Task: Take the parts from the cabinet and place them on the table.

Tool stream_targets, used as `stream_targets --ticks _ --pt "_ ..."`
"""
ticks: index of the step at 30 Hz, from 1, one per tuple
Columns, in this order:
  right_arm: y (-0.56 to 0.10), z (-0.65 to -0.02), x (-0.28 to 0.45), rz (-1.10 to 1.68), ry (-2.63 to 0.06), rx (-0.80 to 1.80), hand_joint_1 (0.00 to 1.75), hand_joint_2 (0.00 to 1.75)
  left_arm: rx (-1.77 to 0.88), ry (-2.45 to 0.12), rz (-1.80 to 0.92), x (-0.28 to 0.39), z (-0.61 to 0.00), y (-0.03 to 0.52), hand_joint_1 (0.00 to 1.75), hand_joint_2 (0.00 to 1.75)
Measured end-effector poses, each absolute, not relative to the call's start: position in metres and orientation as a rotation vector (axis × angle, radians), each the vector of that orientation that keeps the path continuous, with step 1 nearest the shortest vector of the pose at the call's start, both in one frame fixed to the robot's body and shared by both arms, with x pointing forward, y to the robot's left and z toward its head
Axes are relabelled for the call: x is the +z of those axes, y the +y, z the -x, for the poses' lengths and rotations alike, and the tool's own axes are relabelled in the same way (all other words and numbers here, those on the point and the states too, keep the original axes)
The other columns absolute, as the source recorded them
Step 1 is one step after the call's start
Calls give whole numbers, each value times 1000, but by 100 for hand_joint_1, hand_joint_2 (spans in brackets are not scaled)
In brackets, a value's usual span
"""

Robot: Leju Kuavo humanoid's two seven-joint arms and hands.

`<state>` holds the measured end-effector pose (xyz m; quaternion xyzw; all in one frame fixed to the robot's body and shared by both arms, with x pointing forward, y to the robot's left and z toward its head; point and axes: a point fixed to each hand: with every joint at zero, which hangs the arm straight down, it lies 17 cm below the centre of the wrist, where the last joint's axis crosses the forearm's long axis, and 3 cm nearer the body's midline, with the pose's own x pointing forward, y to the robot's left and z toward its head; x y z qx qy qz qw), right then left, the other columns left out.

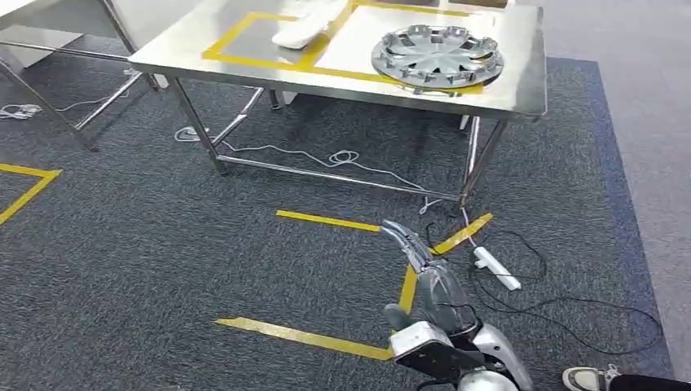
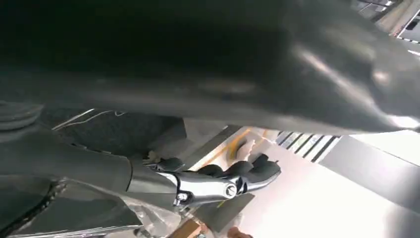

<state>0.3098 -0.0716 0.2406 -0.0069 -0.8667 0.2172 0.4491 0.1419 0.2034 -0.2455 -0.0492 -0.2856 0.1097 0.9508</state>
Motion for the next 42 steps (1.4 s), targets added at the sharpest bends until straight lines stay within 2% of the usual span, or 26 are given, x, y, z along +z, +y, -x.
stream_targets --ticks 42 --pt "-71 -316 241 25 -2154 541 0 0 215 -568 125 -245 -143 197 0 0"
